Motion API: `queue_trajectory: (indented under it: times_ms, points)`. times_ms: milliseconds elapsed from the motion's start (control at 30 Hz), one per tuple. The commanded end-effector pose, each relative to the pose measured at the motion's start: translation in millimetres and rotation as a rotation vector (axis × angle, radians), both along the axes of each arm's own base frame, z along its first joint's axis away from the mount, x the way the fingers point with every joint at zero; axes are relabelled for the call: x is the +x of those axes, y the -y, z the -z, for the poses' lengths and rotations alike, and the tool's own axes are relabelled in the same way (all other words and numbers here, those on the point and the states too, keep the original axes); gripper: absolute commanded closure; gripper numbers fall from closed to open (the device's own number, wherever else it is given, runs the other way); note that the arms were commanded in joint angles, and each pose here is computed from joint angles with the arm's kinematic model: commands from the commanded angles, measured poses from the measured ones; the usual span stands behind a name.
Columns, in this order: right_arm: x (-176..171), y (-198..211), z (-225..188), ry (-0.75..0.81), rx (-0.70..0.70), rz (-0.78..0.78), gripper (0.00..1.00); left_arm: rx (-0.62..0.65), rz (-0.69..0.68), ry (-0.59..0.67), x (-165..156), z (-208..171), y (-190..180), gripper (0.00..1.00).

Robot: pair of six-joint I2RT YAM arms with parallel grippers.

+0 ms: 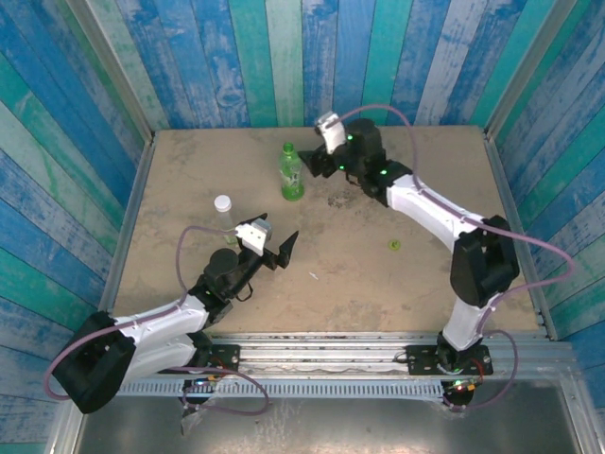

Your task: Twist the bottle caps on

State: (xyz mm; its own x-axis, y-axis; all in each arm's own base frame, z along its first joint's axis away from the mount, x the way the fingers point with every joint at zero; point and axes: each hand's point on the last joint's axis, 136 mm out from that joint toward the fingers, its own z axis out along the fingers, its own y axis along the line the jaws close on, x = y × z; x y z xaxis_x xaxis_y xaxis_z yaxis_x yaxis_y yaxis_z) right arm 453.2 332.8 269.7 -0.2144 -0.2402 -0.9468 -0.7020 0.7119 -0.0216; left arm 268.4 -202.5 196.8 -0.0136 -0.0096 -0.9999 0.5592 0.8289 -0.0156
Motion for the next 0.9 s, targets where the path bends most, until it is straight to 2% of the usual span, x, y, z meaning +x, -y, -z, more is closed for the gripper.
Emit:
queue_trajectory:
  times_ms: [0,100,133,367,667,867]
  points:
    - [13.8,-16.7,0.8,0.004,0.027,0.004,0.18,-0.011,-0.011,0.008,-2.0,-1.5,-4.0,0.06]
    - [26.3,-25.9,9.6,-0.024,0.041,0.009,0.19,-0.010,-0.016,0.008,-2.8,0.0,-5.8,0.06]
    - [19.3,-42.6,14.2,-0.033,0.038,-0.018,0.19,-0.010,-0.015,0.008,-3.4,0.6,-6.0,0.06]
    - [40.9,-57.5,38.0,-0.078,0.025,-0.005,0.25,-0.011,-0.008,0.005,-4.1,2.5,-5.0,0.06]
    - [46.4,-63.5,48.9,-0.101,0.022,-0.014,0.58,-0.008,0.002,-0.002,-3.7,5.1,-2.4,0.06]
    - [40.4,-66.3,47.3,-0.105,0.008,-0.052,0.72,-0.006,0.012,-0.006,-3.7,7.0,-0.1,0.06]
